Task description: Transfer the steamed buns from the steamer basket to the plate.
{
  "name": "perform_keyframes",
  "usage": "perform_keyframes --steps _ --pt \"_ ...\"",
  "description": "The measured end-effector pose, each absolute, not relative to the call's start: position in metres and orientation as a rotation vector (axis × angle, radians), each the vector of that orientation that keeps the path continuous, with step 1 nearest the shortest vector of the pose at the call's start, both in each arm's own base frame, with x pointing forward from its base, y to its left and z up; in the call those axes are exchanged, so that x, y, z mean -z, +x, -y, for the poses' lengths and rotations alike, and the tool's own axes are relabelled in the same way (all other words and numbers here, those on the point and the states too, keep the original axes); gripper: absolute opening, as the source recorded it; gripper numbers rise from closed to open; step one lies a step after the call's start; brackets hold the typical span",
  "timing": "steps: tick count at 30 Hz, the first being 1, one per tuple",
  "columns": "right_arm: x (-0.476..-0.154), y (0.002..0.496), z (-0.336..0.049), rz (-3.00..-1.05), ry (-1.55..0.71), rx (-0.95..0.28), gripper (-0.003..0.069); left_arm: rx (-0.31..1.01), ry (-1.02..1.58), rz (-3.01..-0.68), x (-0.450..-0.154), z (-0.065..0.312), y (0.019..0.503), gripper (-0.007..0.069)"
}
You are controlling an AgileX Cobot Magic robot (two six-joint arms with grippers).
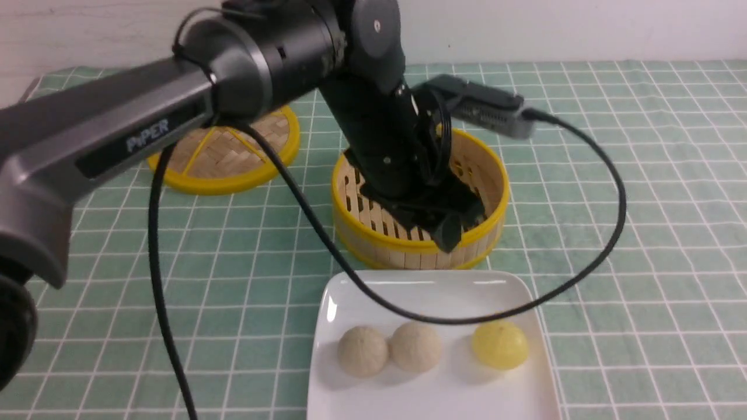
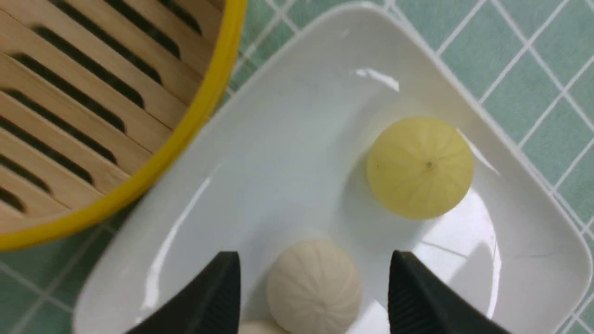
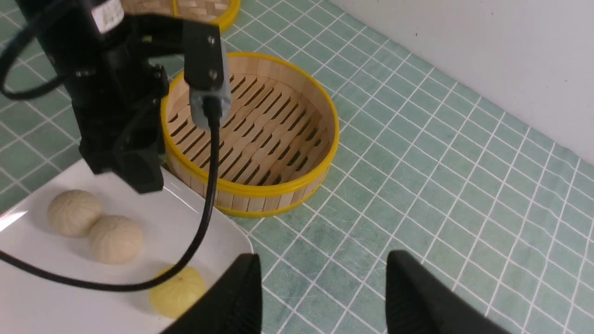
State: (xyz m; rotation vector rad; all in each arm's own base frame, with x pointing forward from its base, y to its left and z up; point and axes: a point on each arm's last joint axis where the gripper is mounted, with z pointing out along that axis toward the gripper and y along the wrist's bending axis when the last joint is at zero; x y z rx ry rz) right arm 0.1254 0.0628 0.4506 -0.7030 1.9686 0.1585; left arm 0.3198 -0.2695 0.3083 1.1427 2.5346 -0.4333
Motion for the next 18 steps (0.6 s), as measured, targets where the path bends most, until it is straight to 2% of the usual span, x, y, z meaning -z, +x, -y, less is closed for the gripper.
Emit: perform_keyframes --steps 3,4,5,8,10,12,18 --pt "-0.452 0.126 -0.063 -1.957 -0.699 -0.16 0.0376 0.291 1.028 -2.378 -0.376 0.25 0.315 0.044" --pt "-0.452 0.126 -0.063 -1.955 -0.698 -0.16 0.0376 0.293 1.026 -2.373 -0.377 0.25 0.315 0.044" --pt "-0.453 0.126 -0.063 -1.944 -0.694 -0.161 0.0376 0.222 0.948 -2.317 -0.403 0.238 0.31 0.044" --pt "-0.454 0.127 -0.064 -1.929 -0.688 -0.162 0.0375 0.092 0.77 -2.224 -0.447 0.21 0.298 0.044" --pt "-0.454 0.127 -0.064 -1.923 -0.686 -0.163 0.0375 0.042 0.693 -2.195 -0.461 0.198 0.292 0.044" --pt "-0.456 0.128 -0.064 -1.909 -0.681 -0.165 0.0375 -0.047 0.507 -2.133 -0.491 0.169 0.275 0.044" --pt "-0.46 0.13 -0.065 -1.857 -0.662 -0.168 0.0375 -0.086 0.305 -1.989 -0.537 0.125 0.236 0.044"
